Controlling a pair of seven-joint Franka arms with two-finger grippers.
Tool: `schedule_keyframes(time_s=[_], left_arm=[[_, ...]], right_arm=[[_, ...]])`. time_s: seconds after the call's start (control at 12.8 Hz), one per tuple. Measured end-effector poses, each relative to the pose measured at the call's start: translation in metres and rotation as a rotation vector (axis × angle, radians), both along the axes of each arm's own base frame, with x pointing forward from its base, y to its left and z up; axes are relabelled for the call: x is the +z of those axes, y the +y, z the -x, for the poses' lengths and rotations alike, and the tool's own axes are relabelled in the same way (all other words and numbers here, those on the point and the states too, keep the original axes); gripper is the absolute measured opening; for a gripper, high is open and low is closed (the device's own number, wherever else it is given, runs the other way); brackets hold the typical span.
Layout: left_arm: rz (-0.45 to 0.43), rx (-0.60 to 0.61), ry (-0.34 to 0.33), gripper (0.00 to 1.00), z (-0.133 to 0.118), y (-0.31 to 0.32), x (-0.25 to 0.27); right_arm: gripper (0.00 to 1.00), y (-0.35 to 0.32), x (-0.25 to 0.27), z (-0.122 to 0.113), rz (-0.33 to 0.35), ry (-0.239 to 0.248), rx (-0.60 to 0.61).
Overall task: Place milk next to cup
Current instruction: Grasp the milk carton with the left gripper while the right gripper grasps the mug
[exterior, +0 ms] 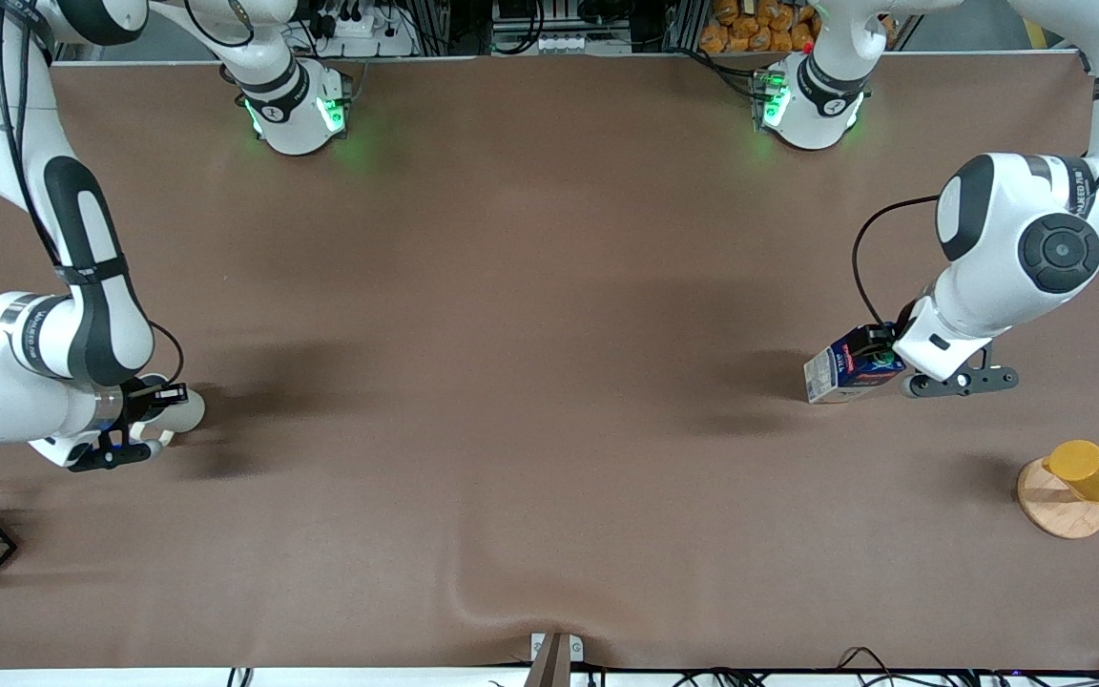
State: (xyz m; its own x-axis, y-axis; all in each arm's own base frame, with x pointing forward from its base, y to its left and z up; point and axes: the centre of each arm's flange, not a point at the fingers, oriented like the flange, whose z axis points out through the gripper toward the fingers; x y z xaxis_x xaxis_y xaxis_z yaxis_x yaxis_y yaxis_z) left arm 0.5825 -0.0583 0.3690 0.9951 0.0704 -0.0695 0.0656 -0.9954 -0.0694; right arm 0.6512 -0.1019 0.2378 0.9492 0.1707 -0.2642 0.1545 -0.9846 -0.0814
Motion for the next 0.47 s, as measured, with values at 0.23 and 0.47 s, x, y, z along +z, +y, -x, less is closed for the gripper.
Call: schedule_keyframes(time_s=[0.23, 0.47], left_arm=[[-0.001, 0.000, 0.021, 1.00, 0.000, 0.000, -0.012], [-0.002, -0.001, 0.038, 0.99, 0.000, 0.000, -0.022]], right_arm=[[0.06, 0.026, 0.014, -0.014, -0.003, -0.040, 0.040], [0.06, 0.103, 0.032, -0.030, 0.007, -0.080, 0.060]])
